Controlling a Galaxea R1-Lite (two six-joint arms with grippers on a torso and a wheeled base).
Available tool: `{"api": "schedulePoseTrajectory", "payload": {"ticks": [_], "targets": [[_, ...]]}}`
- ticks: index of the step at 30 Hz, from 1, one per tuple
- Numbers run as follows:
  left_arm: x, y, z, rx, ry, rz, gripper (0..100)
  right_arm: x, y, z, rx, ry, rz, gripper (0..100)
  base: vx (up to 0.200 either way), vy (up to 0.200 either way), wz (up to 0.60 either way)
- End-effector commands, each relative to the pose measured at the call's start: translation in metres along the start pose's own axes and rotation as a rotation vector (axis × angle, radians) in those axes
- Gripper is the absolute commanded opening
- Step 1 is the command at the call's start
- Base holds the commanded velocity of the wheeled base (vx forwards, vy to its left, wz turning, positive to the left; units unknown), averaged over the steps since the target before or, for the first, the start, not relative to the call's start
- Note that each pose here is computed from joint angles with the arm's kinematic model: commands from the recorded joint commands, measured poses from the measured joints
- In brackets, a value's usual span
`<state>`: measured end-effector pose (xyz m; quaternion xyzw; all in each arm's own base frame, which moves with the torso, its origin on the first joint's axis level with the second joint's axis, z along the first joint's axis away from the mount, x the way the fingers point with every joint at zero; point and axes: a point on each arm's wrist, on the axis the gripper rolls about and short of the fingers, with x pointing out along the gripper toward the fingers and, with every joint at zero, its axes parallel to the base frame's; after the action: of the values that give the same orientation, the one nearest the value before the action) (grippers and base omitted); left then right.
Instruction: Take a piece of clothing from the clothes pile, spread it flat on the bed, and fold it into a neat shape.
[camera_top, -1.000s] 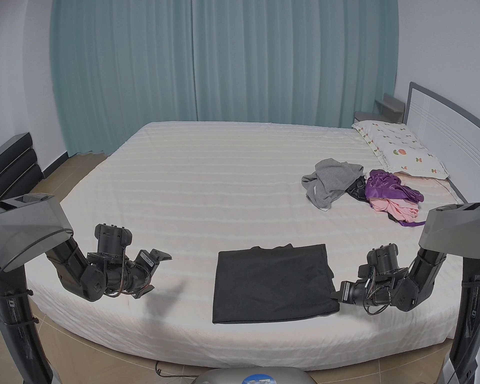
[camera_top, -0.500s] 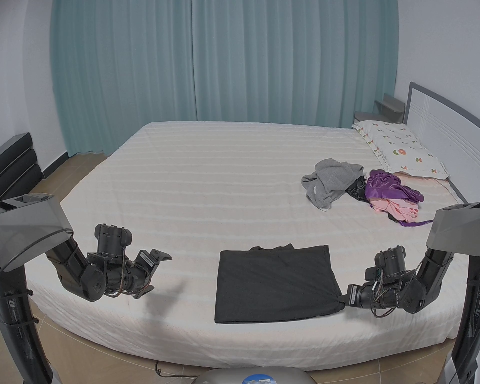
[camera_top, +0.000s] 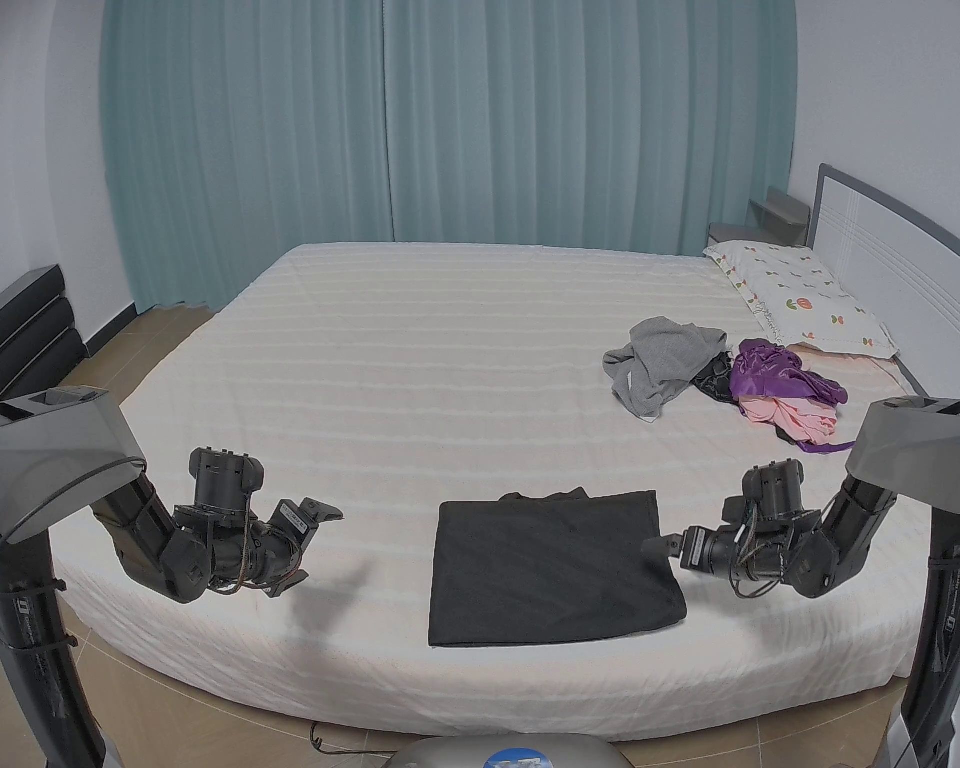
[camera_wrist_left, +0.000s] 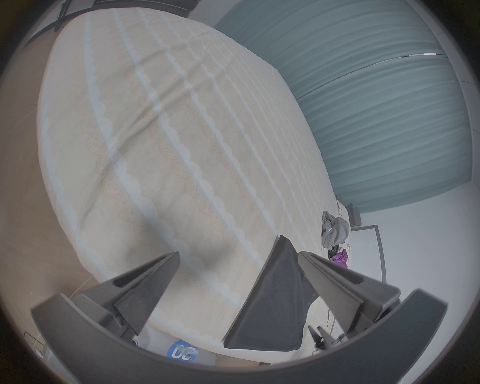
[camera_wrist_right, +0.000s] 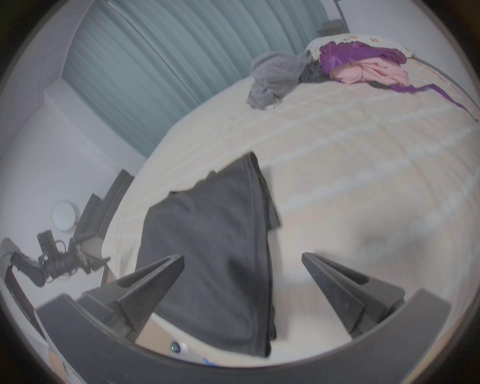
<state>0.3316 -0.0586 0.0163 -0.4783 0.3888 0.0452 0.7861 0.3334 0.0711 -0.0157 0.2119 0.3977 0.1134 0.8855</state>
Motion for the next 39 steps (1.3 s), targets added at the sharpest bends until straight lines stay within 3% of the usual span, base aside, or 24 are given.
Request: {"api": "schedulePoseTrajectory", "payload": {"ticks": [1,8,24,25,39], "targets": [[0.0,0.0,0.0,0.0,0.0,0.0,100,0.039,-0.002,0.023,0.035,-0.046,0.007,100,0.0,0.0,0.0],[0.0,0.0,0.0,0.001,0.0,0.0,100,0.074,0.002,0.051,0.098,-0.069,0.014,100,0.0,0.0,0.0],[0.0,0.0,0.0,0.0,0.0,0.0,100,0.098,0.001,0.071,0.117,-0.105,0.007,100,0.0,0.0,0.0],[0.0,0.0,0.0,0.001,0.0,0.0,100,0.097,0.001,0.073,0.127,-0.111,0.01,0,0.0,0.0,0.0],[0.0,0.0,0.0,0.0,0.0,0.0,100,0.094,-0.003,0.081,0.19,-0.138,-0.007,0,0.0,0.0,0.0]]}}
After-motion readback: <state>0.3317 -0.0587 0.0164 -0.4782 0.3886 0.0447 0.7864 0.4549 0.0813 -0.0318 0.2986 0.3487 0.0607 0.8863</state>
